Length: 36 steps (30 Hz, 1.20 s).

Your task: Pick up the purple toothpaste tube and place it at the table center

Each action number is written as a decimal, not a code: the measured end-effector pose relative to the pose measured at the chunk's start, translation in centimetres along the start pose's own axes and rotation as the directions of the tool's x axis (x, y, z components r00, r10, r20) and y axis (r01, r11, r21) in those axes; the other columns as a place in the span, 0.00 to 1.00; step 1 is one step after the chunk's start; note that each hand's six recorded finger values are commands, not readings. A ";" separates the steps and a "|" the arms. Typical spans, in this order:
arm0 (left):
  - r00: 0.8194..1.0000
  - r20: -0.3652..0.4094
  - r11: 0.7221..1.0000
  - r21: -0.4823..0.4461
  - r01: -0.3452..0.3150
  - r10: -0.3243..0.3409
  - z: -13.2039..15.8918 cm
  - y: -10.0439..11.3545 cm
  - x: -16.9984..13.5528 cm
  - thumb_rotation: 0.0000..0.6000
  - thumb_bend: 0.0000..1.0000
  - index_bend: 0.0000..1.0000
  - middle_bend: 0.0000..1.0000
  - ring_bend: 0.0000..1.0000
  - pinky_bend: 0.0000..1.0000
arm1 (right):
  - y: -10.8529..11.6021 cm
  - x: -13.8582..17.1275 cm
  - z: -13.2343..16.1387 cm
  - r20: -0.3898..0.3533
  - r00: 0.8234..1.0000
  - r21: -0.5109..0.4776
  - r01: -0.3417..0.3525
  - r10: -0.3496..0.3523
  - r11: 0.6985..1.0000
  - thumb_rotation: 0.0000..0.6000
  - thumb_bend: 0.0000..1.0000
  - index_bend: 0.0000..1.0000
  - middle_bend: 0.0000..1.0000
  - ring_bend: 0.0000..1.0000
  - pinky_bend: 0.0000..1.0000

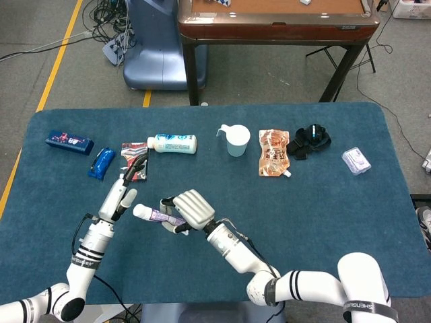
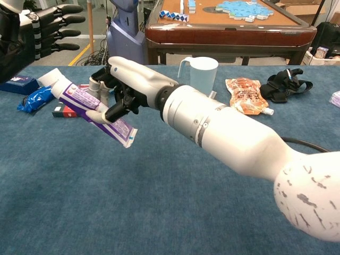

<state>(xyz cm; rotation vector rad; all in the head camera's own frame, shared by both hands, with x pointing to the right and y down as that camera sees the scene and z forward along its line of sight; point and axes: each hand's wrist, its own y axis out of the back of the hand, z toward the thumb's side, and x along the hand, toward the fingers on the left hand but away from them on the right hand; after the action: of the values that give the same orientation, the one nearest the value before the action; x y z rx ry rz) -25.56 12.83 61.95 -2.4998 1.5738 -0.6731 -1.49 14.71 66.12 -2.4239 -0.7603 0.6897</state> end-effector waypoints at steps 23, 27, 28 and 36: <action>0.998 0.060 1.000 0.028 -0.003 0.002 0.2 -2.9 0.8 0.00 0.00 0.00 0.00 0.00 0.00 | -0.4 -1.3 0.5 0.035 0.999 -0.048 -0.006 0.008 0.999 1.00 0.84 0.85 0.75 0.70 0.70; 0.998 0.057 1.000 0.008 -0.004 0.003 0.2 -3.1 0.8 0.00 0.00 0.00 0.00 0.00 0.00 | -0.4 -1.4 0.4 0.041 0.999 -0.059 0.002 0.001 0.998 1.00 0.84 0.85 0.75 0.70 0.70; 0.998 0.055 1.000 0.004 -0.003 0.003 0.2 -3.2 0.8 0.00 0.00 0.00 0.00 0.00 0.00 | -0.4 -1.4 0.4 0.043 0.999 -0.063 0.004 -0.001 0.998 1.00 0.84 0.85 0.75 0.70 0.70; 0.999 0.046 0.999 -0.035 0.005 -0.003 0.2 -3.8 0.9 0.00 0.00 0.00 0.00 0.00 0.00 | -0.5 -1.7 0.1 0.055 0.998 -0.095 0.006 0.000 0.995 1.00 0.86 0.86 0.75 0.71 0.71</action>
<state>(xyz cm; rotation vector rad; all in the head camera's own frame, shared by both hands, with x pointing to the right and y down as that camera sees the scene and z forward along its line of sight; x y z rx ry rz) -22.05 13.78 63.28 -2.5254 1.5790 -0.5895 -2.92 14.08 66.85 -2.4977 -0.8364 0.7372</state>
